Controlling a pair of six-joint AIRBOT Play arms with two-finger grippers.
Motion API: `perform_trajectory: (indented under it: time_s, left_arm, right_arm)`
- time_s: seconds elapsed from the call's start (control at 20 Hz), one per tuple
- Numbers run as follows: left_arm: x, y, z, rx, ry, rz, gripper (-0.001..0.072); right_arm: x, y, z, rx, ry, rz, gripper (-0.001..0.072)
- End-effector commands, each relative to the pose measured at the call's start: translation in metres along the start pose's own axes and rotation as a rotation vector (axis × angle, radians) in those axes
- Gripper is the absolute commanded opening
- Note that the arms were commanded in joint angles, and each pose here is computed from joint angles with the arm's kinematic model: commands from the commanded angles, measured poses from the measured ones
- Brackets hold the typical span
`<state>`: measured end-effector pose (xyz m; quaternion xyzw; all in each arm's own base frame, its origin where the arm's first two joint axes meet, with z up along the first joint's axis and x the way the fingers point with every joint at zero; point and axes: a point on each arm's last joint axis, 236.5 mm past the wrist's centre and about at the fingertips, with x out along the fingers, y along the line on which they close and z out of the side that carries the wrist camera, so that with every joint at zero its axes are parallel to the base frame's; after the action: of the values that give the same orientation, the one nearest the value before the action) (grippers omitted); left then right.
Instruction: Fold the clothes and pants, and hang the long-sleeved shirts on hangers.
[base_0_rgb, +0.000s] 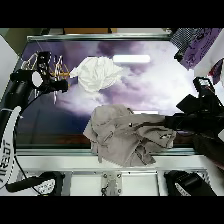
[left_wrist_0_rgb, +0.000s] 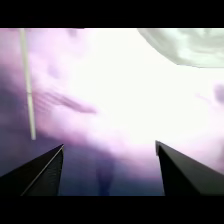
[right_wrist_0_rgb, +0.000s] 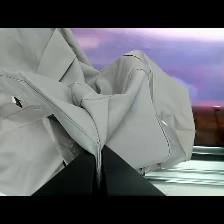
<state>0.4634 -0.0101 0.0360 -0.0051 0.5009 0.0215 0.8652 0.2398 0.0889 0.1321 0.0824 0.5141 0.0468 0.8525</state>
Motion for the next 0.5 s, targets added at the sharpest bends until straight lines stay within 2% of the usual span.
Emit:
perform_trajectory:
  time_s: [0.0, 0.45]
  left_arm:
    - [0.053, 0.055, -0.01, 0.042, 0.057, 0.135, 0.0608]
    - [0.127, 0.079, -0.01, 0.051, 0.132, 0.179, 0.0608]
  right_arm:
    - [0.001, 0.0, 0.0, 0.0, 0.002, 0.0, 0.0015]
    - [0.001, 0.0, 0.0, 0.0, 0.004, -0.001, 0.0016]
